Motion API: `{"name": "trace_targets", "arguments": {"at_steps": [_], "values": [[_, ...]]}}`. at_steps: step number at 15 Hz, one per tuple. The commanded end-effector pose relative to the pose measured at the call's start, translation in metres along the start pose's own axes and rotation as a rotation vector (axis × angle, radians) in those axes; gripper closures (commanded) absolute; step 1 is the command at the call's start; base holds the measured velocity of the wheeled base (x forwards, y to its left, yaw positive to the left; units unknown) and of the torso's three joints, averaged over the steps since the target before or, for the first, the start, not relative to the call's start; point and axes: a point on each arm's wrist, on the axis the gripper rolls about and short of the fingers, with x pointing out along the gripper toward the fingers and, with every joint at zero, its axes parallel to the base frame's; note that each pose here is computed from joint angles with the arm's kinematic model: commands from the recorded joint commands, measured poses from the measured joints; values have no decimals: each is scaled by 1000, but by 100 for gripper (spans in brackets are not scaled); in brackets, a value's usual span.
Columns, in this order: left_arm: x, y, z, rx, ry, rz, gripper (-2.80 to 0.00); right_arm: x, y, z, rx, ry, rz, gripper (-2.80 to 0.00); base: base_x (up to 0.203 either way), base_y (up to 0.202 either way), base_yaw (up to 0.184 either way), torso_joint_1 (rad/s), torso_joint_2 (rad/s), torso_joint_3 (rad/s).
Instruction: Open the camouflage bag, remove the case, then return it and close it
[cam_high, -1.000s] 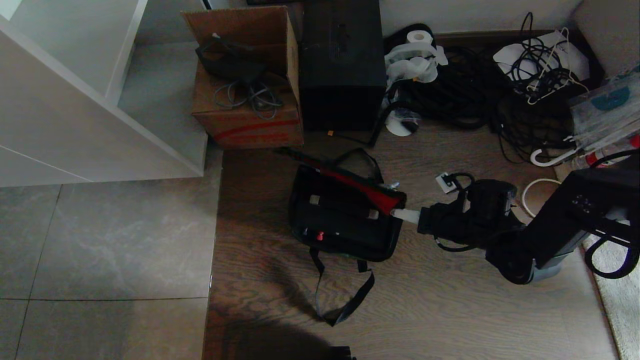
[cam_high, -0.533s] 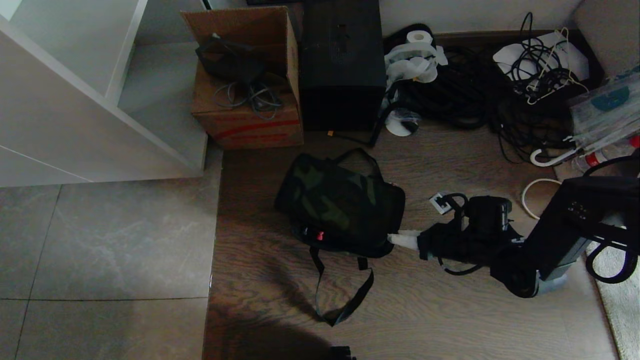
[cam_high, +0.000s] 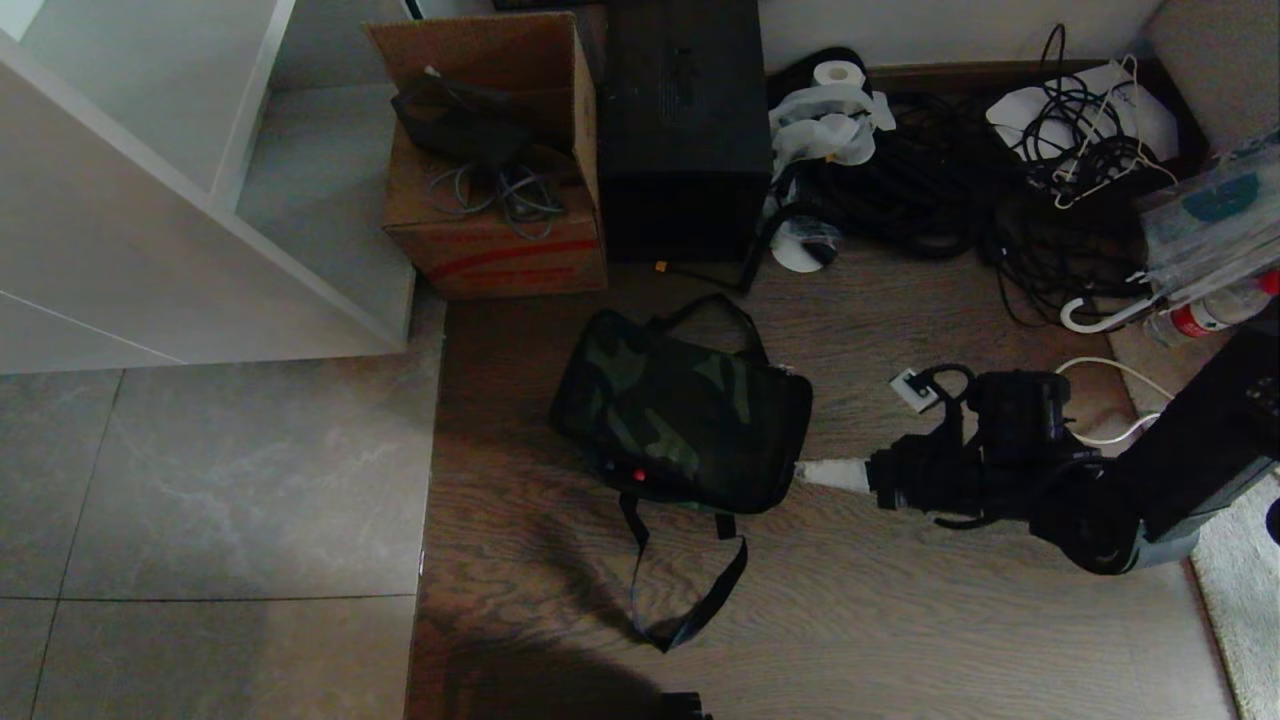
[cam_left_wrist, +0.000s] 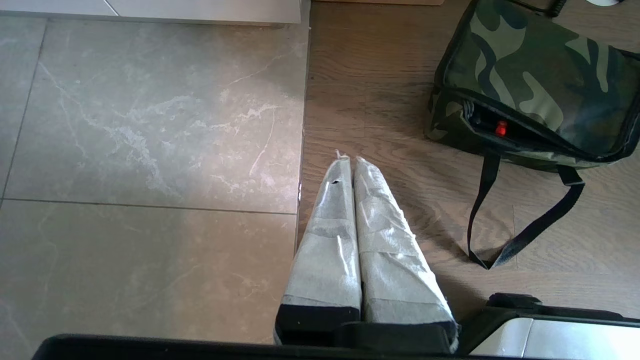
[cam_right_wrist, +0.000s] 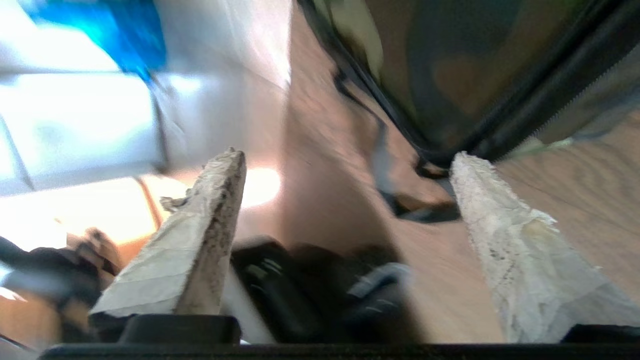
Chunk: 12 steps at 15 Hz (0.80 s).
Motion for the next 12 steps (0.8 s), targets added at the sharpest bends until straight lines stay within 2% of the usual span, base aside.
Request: {"name": "trace_targets", "arguments": {"at_steps": [1, 2, 3, 5, 7, 10, 12], "values": [[1, 0, -3, -1, 8, 1, 0, -5, 24, 40, 77, -62, 4, -280, 0, 0, 0, 0, 0, 0], [1, 0, -3, -1, 8, 1, 0, -2, 33, 52, 112, -80, -15, -154, 0, 0, 0, 0, 0, 0], [1, 0, -3, 0, 8, 1, 0, 2, 43, 62, 128, -90, -29, 0, 0, 0, 0, 0, 0, 0], [1, 0, -3, 0, 8, 1, 0, 19, 70, 68, 141, -39, -65, 0, 0, 0, 0, 0, 0, 0], [1, 0, -3, 0, 8, 1, 0, 40, 100, 75, 83, -3, -117, 0, 0, 0, 0, 0, 0, 0], [1, 0, -3, 0, 8, 1, 0, 83, 161, 73, -82, 5, -181, 0, 0, 0, 0, 0, 0, 0], [1, 0, -3, -1, 7, 1, 0, 121, 182, 56, -228, 10, -272, 0, 0, 0, 0, 0, 0, 0]]}}
